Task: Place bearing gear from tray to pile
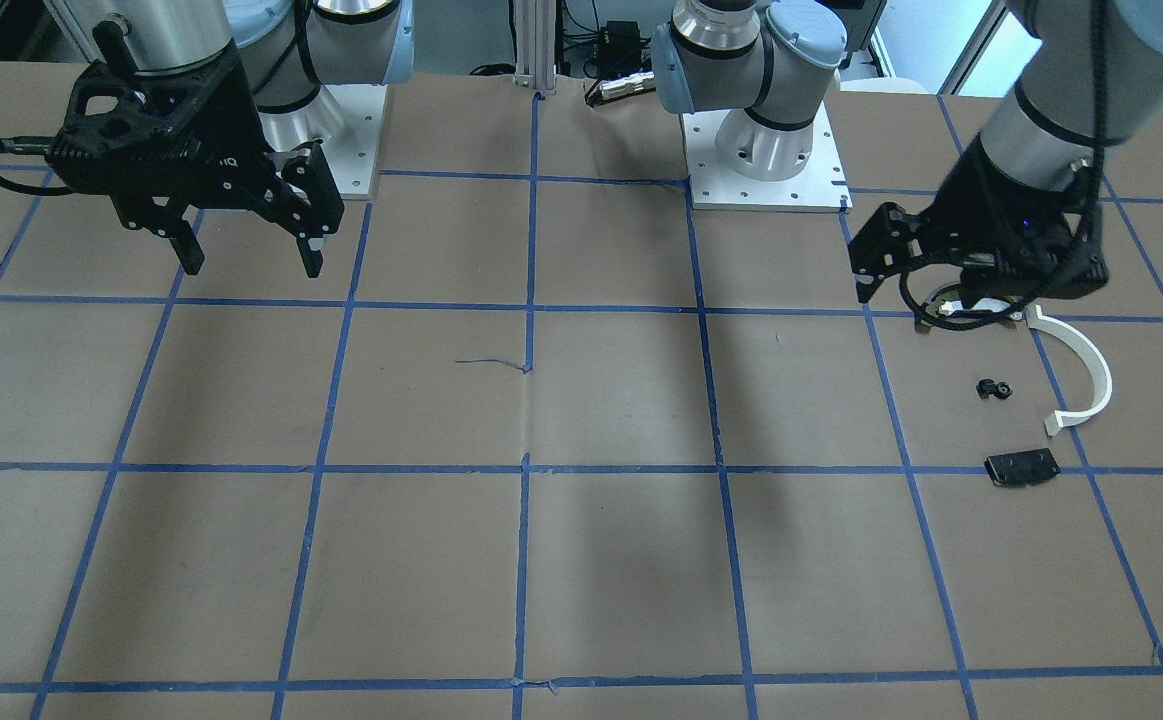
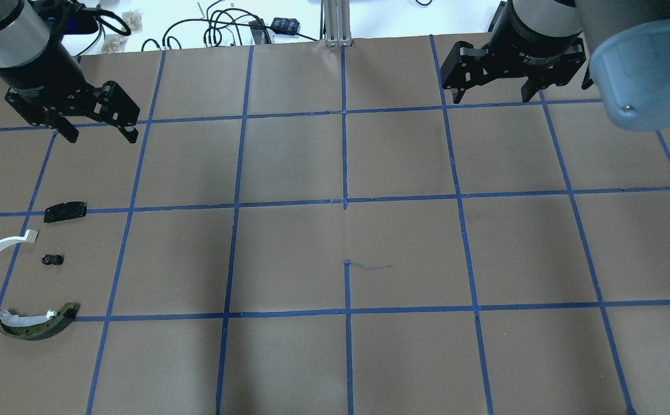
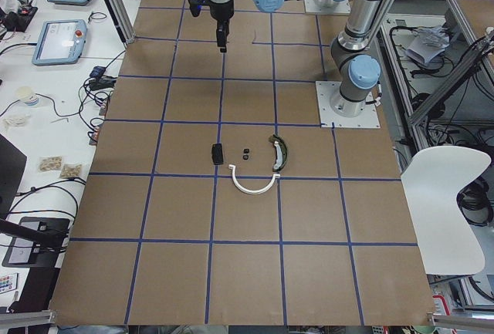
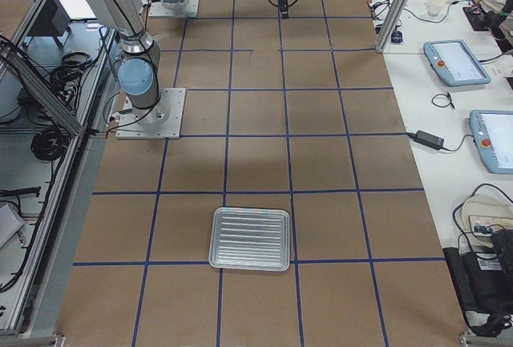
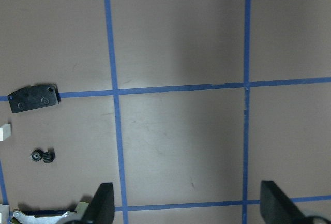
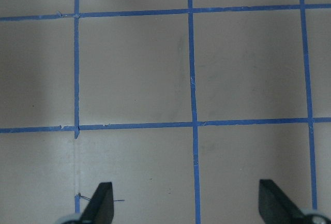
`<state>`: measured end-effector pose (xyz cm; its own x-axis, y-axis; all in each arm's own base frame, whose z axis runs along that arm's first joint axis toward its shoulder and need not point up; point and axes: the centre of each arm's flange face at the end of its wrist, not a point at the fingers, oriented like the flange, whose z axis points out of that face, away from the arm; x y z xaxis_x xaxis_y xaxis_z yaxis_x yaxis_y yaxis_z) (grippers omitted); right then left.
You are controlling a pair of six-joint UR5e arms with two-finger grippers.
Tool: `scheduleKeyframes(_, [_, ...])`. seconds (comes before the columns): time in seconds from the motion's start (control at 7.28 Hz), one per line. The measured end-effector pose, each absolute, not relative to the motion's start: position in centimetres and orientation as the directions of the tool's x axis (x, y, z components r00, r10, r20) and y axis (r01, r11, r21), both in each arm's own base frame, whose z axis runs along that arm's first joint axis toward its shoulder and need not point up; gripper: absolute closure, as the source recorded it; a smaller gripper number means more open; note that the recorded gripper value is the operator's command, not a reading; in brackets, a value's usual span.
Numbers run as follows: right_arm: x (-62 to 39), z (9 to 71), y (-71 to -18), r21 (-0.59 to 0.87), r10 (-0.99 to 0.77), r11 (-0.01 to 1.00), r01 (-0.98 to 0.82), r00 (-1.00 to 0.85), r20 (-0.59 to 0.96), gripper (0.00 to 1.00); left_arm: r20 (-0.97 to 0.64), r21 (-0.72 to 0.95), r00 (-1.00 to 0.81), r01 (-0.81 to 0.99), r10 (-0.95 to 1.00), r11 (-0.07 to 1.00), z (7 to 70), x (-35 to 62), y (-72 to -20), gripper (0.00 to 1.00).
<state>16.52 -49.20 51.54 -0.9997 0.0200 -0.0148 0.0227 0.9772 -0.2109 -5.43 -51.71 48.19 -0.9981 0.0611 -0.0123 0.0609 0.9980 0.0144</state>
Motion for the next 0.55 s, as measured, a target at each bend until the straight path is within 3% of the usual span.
scheduleKeyframes(0.55, [16.5,51.5,-49.2,-0.208,0.02,0.978,0.022,-1.0,-0.013,0.0,-0.008,-0.004,-0.996,0.088,0.088,0.996,49.4,-10.1,-49.0,0.0])
